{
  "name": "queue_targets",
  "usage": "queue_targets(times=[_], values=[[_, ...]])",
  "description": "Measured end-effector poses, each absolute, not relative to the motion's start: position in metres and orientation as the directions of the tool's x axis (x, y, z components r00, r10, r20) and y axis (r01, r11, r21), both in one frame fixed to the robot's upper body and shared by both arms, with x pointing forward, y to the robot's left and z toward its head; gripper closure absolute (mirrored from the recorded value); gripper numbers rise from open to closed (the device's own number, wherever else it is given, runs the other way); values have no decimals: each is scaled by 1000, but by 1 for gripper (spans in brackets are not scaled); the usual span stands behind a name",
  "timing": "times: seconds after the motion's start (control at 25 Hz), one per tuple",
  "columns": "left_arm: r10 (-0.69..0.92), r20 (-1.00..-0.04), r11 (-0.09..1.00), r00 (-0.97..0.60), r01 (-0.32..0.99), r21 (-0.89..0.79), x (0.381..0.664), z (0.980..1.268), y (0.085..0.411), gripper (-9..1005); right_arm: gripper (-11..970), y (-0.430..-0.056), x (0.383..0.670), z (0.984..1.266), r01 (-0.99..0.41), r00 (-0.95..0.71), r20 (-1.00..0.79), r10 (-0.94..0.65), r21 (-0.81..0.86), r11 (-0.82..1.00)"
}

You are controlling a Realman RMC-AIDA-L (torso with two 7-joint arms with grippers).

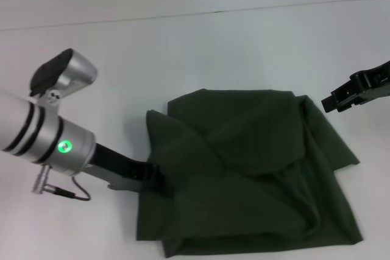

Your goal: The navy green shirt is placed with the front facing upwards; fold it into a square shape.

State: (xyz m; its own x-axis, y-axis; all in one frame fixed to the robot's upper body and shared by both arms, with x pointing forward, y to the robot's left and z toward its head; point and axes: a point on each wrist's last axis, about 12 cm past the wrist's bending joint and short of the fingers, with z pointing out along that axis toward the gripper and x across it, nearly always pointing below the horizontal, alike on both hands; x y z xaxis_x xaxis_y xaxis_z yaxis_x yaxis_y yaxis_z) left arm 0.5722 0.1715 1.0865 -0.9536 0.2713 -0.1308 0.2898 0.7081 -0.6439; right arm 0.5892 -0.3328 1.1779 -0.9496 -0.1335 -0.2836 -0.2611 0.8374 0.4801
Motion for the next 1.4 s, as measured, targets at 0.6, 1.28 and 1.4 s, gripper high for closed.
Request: queue_targets(times=[0.6, 1.28, 1.4], values=[[126, -117, 781, -985, 171, -601, 570, 1090, 234, 894, 592, -332, 590, 1179, -262, -950, -282, -135, 481, 837], [33, -132, 769, -991, 110, -630, 554, 1096, 276, 853, 592, -330, 592, 1180, -268, -947, -288, -139, 478, 837], [60, -142, 748, -988, 139, -650, 553, 1099, 274, 833, 591, -330, 592, 1181, -269, -947, -289, -140, 478, 836]])
